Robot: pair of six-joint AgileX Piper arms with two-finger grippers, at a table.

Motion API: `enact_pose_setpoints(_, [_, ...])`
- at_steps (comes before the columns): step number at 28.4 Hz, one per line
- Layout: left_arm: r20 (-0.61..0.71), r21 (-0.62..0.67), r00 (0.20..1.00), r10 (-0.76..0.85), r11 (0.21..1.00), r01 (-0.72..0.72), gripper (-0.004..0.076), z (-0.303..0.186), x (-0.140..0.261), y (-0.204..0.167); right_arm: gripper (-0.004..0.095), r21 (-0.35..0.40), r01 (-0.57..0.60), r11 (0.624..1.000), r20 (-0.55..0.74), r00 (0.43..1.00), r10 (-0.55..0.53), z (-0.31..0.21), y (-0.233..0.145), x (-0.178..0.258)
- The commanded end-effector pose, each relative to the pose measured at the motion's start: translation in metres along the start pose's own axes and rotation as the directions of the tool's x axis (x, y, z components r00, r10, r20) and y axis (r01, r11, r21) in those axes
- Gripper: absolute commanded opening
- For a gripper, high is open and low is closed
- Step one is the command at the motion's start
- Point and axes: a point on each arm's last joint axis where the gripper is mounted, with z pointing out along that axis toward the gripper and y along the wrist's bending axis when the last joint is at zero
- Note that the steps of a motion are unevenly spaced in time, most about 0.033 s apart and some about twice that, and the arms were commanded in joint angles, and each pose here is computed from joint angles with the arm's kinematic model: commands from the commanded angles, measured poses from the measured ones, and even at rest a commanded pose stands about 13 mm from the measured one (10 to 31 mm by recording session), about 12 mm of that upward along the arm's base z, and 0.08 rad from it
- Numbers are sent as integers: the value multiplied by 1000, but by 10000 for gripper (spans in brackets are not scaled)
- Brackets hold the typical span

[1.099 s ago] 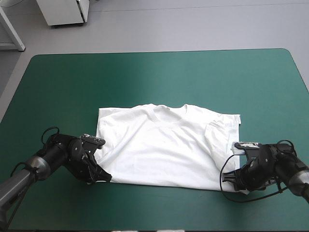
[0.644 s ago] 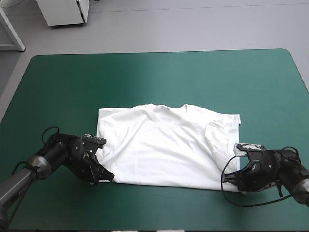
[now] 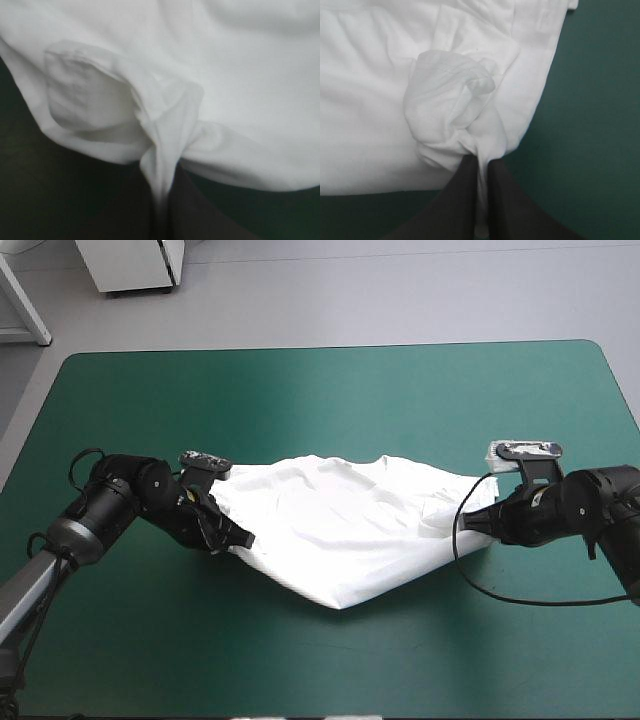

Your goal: Fold the cloth

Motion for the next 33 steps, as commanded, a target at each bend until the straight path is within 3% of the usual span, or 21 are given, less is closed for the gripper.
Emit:
enact_pose_setpoints(1, [153,-56,988,33,998,-25,-22,-29,-17,-2,-17,36,21,999,118,993,-25,-10,-1,-21])
enact_pose_setpoints(5, [236,-177,971,28,984,15,-22,-34,-39,9,-17,73,-8,997,203,979,-7,6,-4,-57])
enact_pose_setpoints(17, [239,-310,969,64,951,14,-22,1,-105,29,-17,125,-64,990,205,978,37,45,-28,-117])
enact_pose_setpoints(27, [229,-309,973,-31,945,103,-22,29,-143,69,-17,118,-99,988,155,985,80,94,-42,-144])
enact_pose_setpoints(33, [155,-299,988,-23,952,70,-22,58,-150,79,-17,108,-121,987,111,988,109,123,-48,-156])
